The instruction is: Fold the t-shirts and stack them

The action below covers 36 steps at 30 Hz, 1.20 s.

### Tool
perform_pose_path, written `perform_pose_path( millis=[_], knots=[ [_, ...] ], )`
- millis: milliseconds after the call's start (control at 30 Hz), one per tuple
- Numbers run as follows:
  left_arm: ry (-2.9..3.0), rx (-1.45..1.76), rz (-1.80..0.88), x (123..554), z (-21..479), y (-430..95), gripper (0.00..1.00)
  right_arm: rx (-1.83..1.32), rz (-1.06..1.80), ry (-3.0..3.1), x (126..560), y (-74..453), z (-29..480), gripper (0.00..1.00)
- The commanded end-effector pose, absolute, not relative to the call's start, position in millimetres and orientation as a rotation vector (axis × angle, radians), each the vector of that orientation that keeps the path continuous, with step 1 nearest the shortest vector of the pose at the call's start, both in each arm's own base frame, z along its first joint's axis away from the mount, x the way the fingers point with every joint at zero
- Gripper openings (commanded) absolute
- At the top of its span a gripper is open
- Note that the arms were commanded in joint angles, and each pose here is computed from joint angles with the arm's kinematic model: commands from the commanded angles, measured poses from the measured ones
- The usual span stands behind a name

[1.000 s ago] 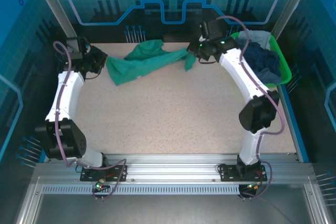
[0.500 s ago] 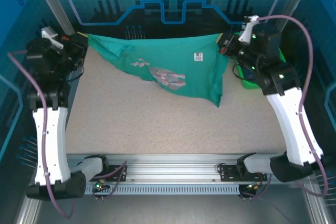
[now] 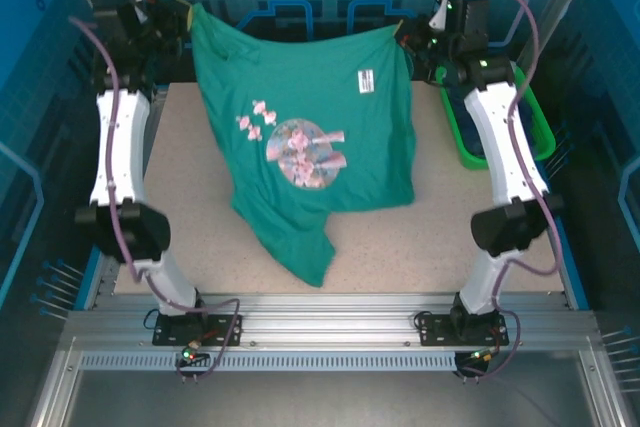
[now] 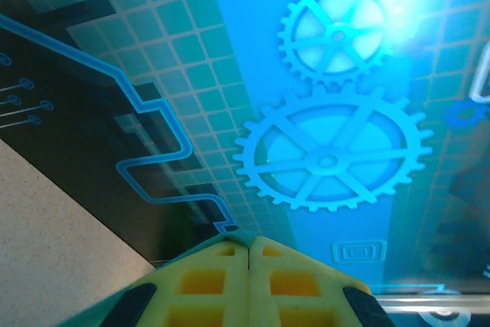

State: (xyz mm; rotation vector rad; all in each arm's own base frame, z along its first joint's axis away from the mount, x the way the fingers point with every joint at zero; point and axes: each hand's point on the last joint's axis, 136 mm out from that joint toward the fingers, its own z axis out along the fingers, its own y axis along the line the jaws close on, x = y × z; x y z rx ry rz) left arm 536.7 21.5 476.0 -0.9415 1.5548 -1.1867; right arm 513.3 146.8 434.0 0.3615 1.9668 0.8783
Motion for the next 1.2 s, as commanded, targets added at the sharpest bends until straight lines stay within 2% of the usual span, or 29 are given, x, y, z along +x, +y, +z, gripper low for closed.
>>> perform_pose_path(
  millis=[0, 100, 200, 333, 400, 467, 533, 733, 833, 967, 1167],
  knots=[
    [1.393, -0.712, -1.280, 506.8, 580.9, 12.5, 0.00, 0.309, 0.944, 1.781, 504.0, 136.5, 511.6, 0.00],
    [1.326, -0.626, -1.302, 487.1, 622.7, 8.7, 0.00, 0.312, 0.968, 1.740, 506.2, 129.7, 528.5, 0.00],
    [1.306, -0.575, -1.289, 458.5, 643.5, 2.3, 0.00, 0.314, 0.971, 1.732, 500.8, 122.5, 534.5, 0.00],
    [1.359, -0.600, -1.213, 416.7, 629.2, -3.1, 0.00, 0.301, 0.965, 1.774, 485.5, 120.7, 526.1, 0.00],
    [1.413, -0.703, -1.184, 400.5, 588.5, -2.3, 0.00, 0.301, 0.970, 1.826, 477.8, 124.5, 506.1, 0.00],
    [1.480, -0.860, -1.140, 381.1, 522.4, 0.8, 0.00, 0.306, 0.975, 1.893, 466.3, 131.5, 476.0, 0.00],
    [1.590, -1.038, -1.077, 352.8, 435.2, -0.4, 0.00, 0.314, 0.979, 1.981, 449.0, 143.9, 431.9, 0.00],
    [1.985, -1.365, -0.949, 261.2, 196.3, -35.3, 0.00, 0.349, 0.929, 2.428, 371.3, 201.3, 230.8, 0.00],
    [2.061, -1.495, -0.932, 235.0, 118.2, -42.2, 0.00, 0.422, 0.885, 2.675, 334.9, 216.8, 132.1, 0.00],
    [2.169, -1.628, -0.876, 212.0, 64.2, -48.6, 0.00, 0.511, 0.716, 2.979, 304.8, 212.9, 53.9, 0.00],
    [2.229, -1.648, -0.835, 205.1, 68.4, -51.9, 0.00, 0.525, 0.534, 3.107, 285.7, 198.8, 40.1, 0.00]
  ],
)
